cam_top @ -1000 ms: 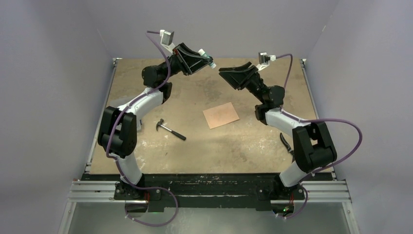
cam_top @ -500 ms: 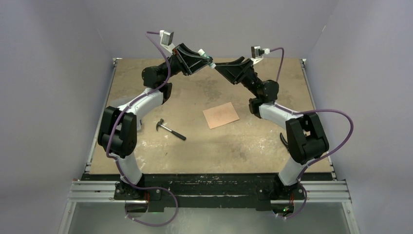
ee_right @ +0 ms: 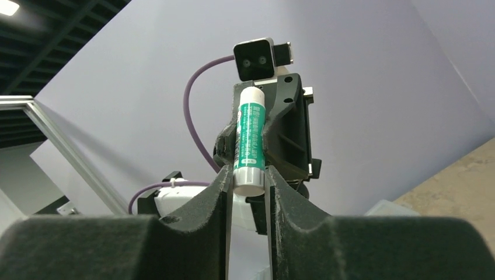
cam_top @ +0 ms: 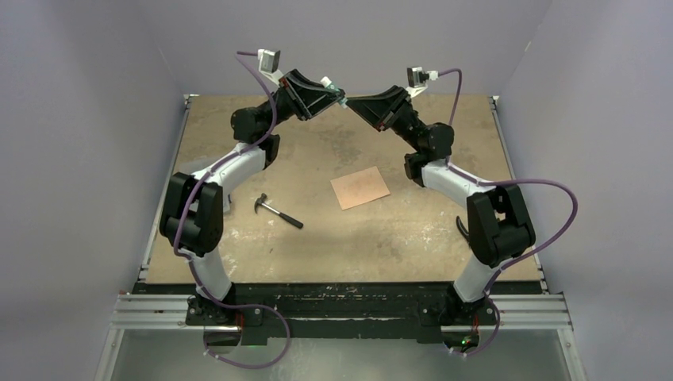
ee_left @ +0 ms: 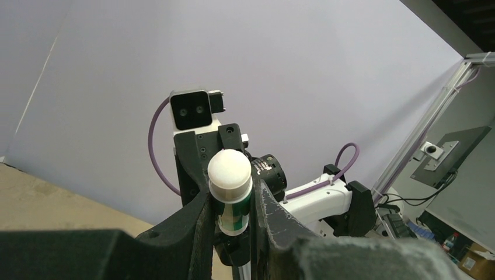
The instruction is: Place the letter into the envelope and seal it
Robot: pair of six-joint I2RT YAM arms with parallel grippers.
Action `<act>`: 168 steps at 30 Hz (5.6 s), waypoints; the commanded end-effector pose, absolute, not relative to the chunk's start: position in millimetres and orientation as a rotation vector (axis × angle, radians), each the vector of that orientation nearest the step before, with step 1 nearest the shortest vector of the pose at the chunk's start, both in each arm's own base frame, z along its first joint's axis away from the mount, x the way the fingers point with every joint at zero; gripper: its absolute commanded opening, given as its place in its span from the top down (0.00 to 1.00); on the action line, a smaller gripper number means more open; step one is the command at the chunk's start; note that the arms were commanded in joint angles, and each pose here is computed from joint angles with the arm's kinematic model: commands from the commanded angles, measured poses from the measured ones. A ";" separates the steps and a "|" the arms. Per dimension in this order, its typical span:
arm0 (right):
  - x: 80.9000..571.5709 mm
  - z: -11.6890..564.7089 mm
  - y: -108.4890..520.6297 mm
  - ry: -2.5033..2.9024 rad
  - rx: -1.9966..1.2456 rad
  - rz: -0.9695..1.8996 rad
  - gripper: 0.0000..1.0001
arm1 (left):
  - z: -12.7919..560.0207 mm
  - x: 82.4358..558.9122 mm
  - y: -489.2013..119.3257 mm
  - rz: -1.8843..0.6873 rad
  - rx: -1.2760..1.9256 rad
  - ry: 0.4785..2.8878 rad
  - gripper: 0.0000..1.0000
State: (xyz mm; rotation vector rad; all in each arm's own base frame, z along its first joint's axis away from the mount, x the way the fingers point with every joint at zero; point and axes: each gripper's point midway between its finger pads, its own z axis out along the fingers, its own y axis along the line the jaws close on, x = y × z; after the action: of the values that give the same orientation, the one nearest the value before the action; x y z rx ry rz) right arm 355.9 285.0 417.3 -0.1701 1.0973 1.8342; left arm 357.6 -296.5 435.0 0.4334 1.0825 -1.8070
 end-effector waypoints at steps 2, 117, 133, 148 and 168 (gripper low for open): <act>356.4 422.7 295.1 1.130 -0.235 1.763 0.74 | 449.1 353.3 -294.4 -1.805 0.416 1.026 1.00; 293.4 396.5 277.1 1.388 -1.033 0.968 0.49 | 366.7 354.3 -290.5 -0.948 1.168 1.390 1.00; 328.7 441.8 283.5 1.283 -0.700 1.077 0.32 | 389.5 320.6 -292.2 -1.143 1.238 1.222 1.00; 326.2 428.7 308.3 1.263 -0.790 1.223 0.49 | 393.6 307.8 -294.8 -1.268 1.231 1.218 1.00; 350.8 426.9 315.3 1.276 -0.628 1.233 0.78 | 406.2 309.6 -296.1 -1.267 1.209 1.186 1.00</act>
State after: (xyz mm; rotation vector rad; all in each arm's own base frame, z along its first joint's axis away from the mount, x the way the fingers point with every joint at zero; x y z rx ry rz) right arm 334.6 315.9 413.2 -0.7654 1.2927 1.2436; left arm 325.3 -295.2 379.5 1.1553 1.3071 -1.2933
